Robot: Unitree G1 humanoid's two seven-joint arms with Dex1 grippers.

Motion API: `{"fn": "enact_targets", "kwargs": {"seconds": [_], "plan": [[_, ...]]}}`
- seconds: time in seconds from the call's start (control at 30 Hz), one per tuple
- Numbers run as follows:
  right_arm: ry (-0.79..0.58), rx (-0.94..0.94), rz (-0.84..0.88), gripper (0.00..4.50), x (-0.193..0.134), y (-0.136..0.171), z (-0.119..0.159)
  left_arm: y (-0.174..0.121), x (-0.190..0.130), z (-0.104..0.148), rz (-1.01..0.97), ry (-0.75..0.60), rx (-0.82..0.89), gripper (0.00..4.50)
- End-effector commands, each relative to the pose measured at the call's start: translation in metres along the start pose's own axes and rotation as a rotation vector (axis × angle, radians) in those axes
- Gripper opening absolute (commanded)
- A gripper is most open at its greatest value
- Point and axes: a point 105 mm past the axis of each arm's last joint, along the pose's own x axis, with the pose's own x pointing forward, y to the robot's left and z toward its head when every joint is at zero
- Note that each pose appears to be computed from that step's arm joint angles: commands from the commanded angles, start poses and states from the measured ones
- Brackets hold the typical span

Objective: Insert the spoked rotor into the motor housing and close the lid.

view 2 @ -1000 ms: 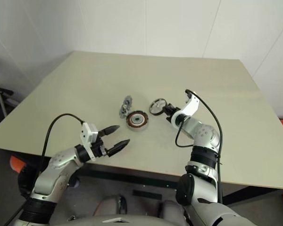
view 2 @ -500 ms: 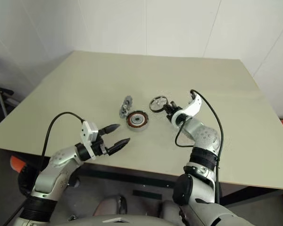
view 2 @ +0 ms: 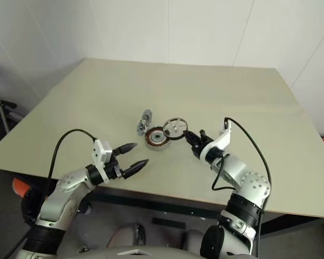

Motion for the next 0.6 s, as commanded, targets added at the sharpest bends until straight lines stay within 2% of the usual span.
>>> {"fn": "enact_targets", "kwargs": {"seconds": [0.03, 0.13, 0.43, 0.6], "plan": [[0.03, -0.028, 0.143, 0.26, 0.002, 0.035, -0.008, 0.0, -0.001, 0.011, -0.008, -0.037, 0.033, 4.5], [0.057, -0.011, 0.158, 0.26, 0.007, 0.04, -0.016, 0.0, -0.001, 0.012, -0.008, -0.037, 0.034, 4.5], [0.08, 0.045, 0.039, 0.26, 0.027, 0.012, -0.024, 0.001, 0.0, 0.015, 0.004, -0.041, 0.039, 4.5], [0.069, 0.039, 0.033, 0.26, 0.032, 0.01, -0.023, 0.001, 0.0, 0.015, 0.01, -0.042, 0.04, 4.5]]}}
